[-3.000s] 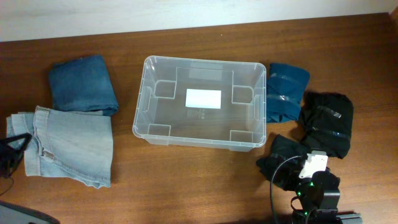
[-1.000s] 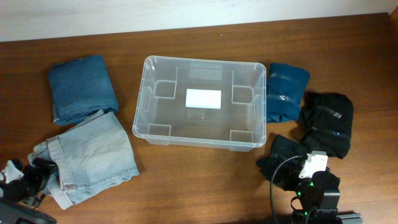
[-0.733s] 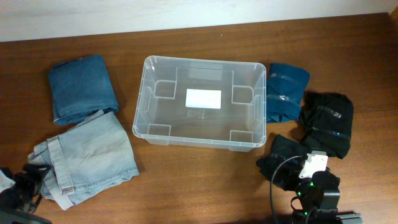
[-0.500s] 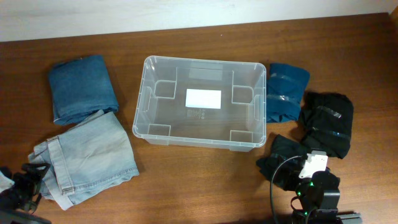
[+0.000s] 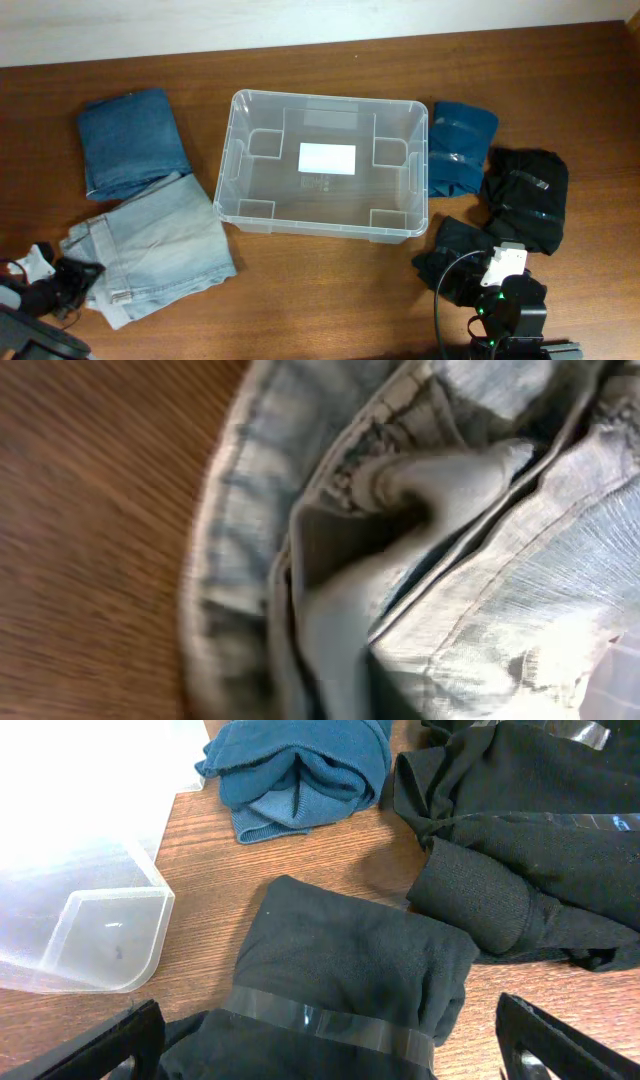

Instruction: Pack container

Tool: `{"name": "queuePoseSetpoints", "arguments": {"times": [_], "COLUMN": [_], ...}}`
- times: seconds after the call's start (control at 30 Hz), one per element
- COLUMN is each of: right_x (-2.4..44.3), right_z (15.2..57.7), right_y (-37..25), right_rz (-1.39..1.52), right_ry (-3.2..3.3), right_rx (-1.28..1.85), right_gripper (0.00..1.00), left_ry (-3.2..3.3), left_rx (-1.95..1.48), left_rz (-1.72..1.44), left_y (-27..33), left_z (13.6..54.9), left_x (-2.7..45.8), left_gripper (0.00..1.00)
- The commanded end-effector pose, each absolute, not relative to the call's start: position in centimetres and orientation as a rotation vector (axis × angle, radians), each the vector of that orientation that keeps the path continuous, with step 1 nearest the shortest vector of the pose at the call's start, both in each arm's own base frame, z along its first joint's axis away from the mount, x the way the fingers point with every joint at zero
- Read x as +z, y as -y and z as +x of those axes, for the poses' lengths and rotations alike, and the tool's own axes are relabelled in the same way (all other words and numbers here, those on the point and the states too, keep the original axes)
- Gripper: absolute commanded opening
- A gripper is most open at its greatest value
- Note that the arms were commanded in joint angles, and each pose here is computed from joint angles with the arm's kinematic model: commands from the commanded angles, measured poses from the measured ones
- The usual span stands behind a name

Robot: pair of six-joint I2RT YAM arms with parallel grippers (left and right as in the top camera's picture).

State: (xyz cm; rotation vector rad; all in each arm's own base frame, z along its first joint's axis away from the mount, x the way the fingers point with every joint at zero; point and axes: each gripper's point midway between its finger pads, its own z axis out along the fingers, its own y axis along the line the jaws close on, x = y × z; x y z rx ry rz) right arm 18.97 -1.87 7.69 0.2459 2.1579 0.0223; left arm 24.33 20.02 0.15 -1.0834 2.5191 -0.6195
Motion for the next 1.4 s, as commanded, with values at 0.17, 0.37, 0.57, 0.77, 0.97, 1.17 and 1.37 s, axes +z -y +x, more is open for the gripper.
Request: {"name": "queuePoseSetpoints", "arguments": {"times": [0.17, 0.37, 0.57, 0.77, 0.97, 1.17, 1.37], "right_x": [7.4, 7.4, 7.4, 7.4, 7.4, 7.4, 7.4], "right_z": [19.0, 19.0, 19.0, 19.0, 19.0, 19.0, 19.0], "right_y": [1.9, 1.9, 1.9, 1.9, 1.9, 1.9, 1.9], "right_rz": [0.243, 0.243, 0.243, 0.243, 0.242, 0.243, 0.243], "right_ry": [-2.160, -2.160, -2.160, -2.160, -2.161, -2.160, -2.160], "right_rx": [0.021, 0.021, 0.021, 0.021, 0.022, 0.021, 0.021], "right_gripper": [0.99, 0.98, 0.98, 0.98, 0.99, 0.98, 0.99], "left_ry": [-2.381, -2.223, -2.072, -1.935, -1.875, -1.745, -1.676], "left_rx": [-0.834, -0.804, -0.709, -0.765, -0.864, -0.942, -0.968], "left_rz": [-1.037, -0.841, -0.659, -0.457, -0.277, -0.049, -0.001], "left_y": [-18.9, -20.1, -18.6, -13.6, -6.9, -0.6, 1.0], "left_z": [27.0, 29.8, 30.6, 31.2, 31.9, 32.2, 31.9], "left_x": [4.6, 16.5, 28.6, 38.3, 44.6, 50.8, 53.3], "left_gripper": [0.01, 0.00, 0.01, 0.01, 0.01, 0.01, 0.01]}}
